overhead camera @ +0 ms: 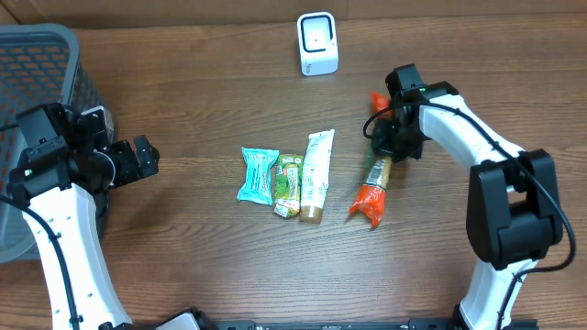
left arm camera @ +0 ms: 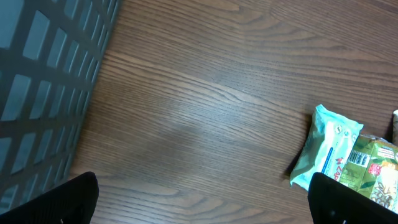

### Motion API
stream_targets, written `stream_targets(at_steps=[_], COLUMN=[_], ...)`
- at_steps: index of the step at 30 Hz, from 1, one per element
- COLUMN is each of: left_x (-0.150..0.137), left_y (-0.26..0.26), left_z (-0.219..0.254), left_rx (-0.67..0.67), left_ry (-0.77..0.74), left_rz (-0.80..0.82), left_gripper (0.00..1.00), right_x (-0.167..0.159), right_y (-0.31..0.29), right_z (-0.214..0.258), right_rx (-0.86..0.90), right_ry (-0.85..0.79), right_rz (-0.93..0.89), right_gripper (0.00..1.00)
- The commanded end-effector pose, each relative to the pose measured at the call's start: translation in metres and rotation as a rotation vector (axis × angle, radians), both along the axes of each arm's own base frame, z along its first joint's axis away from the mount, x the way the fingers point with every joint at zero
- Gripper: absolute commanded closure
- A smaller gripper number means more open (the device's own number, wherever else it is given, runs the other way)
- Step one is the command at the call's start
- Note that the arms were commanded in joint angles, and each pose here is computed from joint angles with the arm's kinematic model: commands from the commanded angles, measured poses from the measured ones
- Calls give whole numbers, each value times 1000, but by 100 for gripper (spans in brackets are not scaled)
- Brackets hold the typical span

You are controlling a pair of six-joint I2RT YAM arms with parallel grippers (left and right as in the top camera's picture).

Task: Scan the item barcode
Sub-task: 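Lift the spaghetti pack with the right gripper and tilt it rightward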

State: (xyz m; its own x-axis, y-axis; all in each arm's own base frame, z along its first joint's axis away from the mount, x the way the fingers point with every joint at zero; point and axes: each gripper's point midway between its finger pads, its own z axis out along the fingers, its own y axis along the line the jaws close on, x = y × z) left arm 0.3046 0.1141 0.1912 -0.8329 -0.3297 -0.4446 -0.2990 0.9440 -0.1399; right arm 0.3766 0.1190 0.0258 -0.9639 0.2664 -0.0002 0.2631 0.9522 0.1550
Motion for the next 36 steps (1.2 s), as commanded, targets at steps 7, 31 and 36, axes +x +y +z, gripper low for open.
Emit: stream_targets(at_steps=[7, 31, 36], left_x=[1, 1, 1], left_y=[3, 3, 3], left_z=[2, 2, 2], left_rx=[-5, -5, -5], left_ry=[-5, -5, -5], left_rz=[23, 23, 23], left_gripper=[0, 1, 0], right_x=[-16, -47, -52], right_y=[-33, -17, -16], right_z=[34, 31, -3], right_rx=[-109, -45, -43], right_ry=[21, 105, 83], right_rz=[-470, 63, 82], right_gripper=[93, 59, 59])
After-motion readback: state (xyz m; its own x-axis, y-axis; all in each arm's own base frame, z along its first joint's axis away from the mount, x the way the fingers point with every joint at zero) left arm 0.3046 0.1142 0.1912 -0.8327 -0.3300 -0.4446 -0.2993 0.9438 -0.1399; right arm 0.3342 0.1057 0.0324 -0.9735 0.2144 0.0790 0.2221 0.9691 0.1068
